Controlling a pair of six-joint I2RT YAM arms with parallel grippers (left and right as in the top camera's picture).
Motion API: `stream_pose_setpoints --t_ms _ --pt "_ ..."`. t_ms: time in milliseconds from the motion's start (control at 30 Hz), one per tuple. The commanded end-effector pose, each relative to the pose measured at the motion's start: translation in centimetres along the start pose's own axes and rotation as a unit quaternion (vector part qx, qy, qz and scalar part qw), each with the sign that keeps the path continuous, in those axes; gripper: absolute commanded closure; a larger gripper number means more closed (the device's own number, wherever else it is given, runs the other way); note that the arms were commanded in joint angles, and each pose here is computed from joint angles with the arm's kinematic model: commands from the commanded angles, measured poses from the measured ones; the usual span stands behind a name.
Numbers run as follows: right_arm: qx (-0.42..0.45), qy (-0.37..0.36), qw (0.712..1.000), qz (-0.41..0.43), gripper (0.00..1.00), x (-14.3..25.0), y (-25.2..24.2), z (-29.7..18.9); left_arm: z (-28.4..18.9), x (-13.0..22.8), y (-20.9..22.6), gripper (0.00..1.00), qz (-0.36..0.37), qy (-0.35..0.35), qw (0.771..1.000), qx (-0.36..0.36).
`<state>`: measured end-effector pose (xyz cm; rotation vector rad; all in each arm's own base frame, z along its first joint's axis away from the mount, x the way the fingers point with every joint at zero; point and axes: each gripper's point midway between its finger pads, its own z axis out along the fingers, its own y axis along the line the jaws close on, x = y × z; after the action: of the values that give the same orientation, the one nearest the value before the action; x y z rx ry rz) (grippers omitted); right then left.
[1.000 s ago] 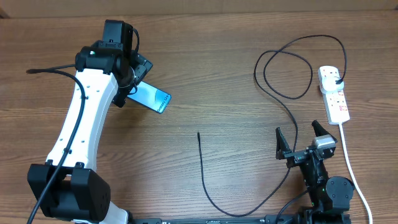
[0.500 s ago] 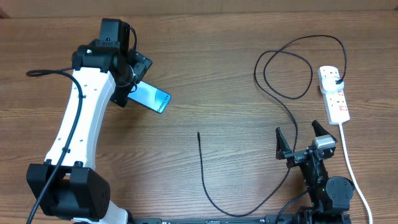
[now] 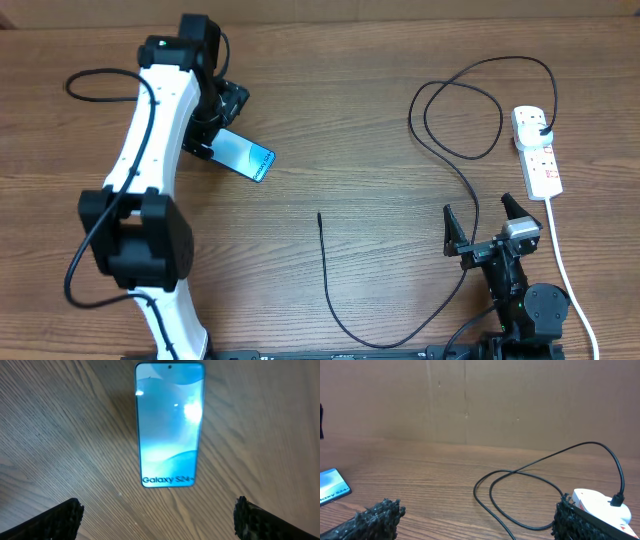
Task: Plug charger to phone and switch on socket
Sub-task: 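Lower the left gripper down onto the phone's top edge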
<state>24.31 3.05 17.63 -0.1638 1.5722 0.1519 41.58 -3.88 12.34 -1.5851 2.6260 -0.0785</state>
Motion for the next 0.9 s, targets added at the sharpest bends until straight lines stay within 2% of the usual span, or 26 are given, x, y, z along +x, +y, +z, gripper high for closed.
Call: stream_pose_setpoints --t_ms 0,467,867 --pt "-0.001 -0.001 1.000 0.001 0.00 0.2 0.1 0.0 -0.1 0.1 -0.7 0.00 -0.006 -0.001 1.000 0.004" --pt "-0.001 -0.001 1.000 0.001 0.00 0.2 0.1 0.0 4.1 0.7 0.1 0.00 -0.005 0.022 0.999 -0.044" --pt "-0.001 -0.001 1.000 0.001 0.00 0.2 0.1 0.0 5.5 0.6 -0.1 0.00 -0.005 0.020 0.999 -0.041"
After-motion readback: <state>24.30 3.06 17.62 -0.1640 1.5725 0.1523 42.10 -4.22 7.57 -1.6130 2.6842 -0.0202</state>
